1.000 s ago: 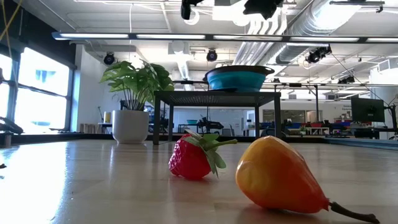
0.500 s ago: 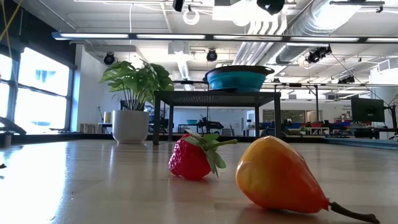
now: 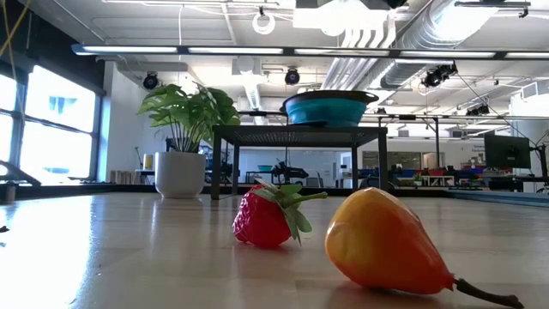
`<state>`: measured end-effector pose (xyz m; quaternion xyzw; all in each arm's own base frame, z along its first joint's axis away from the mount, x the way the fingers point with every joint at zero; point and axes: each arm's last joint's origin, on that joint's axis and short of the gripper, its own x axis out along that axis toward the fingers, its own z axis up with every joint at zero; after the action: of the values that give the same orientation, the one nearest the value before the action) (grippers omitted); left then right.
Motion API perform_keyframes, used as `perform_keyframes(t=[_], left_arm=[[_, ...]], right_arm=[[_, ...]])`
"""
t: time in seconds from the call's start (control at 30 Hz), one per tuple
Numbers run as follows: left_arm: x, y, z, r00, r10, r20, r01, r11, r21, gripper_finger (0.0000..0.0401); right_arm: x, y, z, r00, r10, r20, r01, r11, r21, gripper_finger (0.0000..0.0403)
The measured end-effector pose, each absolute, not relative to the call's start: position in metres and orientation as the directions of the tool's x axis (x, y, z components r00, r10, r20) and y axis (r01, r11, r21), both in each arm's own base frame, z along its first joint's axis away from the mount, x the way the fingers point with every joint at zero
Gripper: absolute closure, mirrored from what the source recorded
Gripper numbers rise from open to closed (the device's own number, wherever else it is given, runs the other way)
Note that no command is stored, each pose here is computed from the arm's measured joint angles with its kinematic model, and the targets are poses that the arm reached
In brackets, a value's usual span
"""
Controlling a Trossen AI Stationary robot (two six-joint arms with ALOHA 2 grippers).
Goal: Pick & Place Fruit
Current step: Put the yellow pear in the blue bowl on the shelf
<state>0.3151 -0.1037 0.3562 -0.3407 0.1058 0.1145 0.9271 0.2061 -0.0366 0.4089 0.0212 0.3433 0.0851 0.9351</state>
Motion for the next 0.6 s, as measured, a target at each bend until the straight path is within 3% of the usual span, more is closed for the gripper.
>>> perform_keyframes(t=[0.27,0.6], left_arm=[[0.296,-0.131,0.339,0.895,0.119,-0.43,-0.423,0.528,-0.736,0.0399],[0.265,-0.159,0.307,0.73,0.107,-0.675,-0.679,0.219,-0.701,0.0401]], right_arm=[[0.205,-0.036,0.408,0.74,0.175,-0.65,-0.17,0.983,0.072,0.0399],[0.204,-0.041,0.408,0.741,0.161,-0.652,-0.184,0.982,0.034,0.0399]])
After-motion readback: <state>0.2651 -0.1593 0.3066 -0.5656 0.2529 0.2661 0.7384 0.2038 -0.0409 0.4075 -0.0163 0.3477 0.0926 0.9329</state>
